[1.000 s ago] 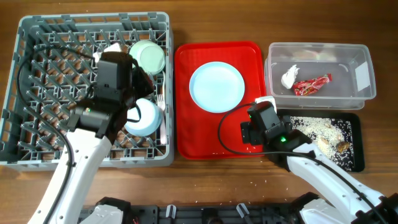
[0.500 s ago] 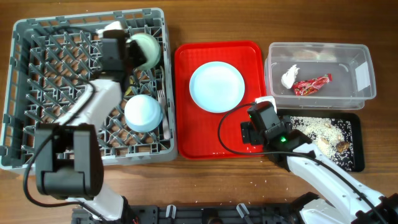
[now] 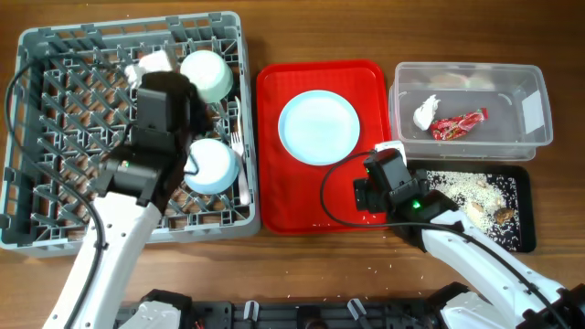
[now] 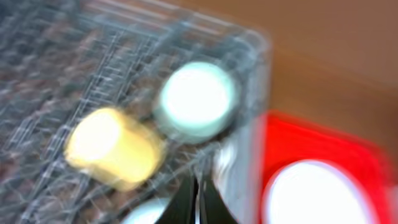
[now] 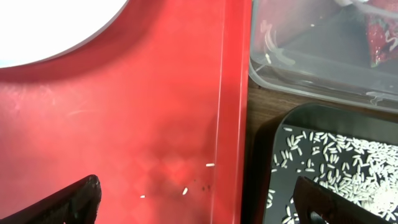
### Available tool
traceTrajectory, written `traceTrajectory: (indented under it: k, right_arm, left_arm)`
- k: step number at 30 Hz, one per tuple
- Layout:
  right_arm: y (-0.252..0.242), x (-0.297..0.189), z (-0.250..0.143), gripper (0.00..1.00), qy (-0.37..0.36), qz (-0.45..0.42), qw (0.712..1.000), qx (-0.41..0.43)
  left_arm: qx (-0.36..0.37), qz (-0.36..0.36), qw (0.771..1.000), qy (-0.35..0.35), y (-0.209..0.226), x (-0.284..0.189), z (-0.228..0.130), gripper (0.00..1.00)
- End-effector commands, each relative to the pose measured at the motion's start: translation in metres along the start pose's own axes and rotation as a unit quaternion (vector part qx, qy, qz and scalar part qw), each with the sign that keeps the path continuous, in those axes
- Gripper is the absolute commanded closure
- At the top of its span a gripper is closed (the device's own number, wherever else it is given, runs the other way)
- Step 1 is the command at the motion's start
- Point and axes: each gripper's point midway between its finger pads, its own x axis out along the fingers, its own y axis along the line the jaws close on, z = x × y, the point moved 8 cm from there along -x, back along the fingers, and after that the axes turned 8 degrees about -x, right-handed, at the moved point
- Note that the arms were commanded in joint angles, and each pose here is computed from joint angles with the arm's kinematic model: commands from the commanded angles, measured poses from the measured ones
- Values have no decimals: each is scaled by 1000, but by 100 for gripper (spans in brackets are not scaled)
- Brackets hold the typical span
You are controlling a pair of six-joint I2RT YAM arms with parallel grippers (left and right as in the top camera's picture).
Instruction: Sort waste into correct bins and load items into the dishwasher rack
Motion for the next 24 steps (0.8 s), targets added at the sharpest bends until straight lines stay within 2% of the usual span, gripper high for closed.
traceTrajectory:
  k: [1,5,7,8,13,15,17,19,20,22,24]
  right_arm:
    - [0,-1,3,0,-5,4,1000,0]
    - [0,-1,4,0,-5,4,1000,0]
    - [0,-1,3,0,-5,4,1000,0]
    - [0,-1,3,0,-5,4,1000,0]
    - [0,-1,3,0,-5,4,1000,0]
    - [0,-1,3,0,-5,4,1000,0]
    - [0,-1,3,0,-5,4,1000,0]
    - [0,-1,3,0,-5,4,1000,0]
    - [0,-1,3,0,-5,4,1000,0]
    - [0,-1,3,0,-5,4,1000,0]
    - [0,-1,3,0,-5,4,1000,0]
  left_arm:
    - [-65,80,994,24,43,8,2,96]
    - [-132,41,988,67,71,16,14,96]
    - [-120,-14,987,108,72,26,13,96]
    - [-120,-17,985,119,72,31,11,96]
    - [-124,24,974,187,81,85,-12,96]
    - [-118,83,967,212,96,113,-29,96]
    - [-114,113,957,240,105,136,-46,96]
    - [-116,105,959,238,103,137,-44,96]
    - [-120,77,964,226,94,128,-32,96]
    - [-120,17,976,183,72,93,-1,96]
    - [-111,-40,988,97,52,37,35,96]
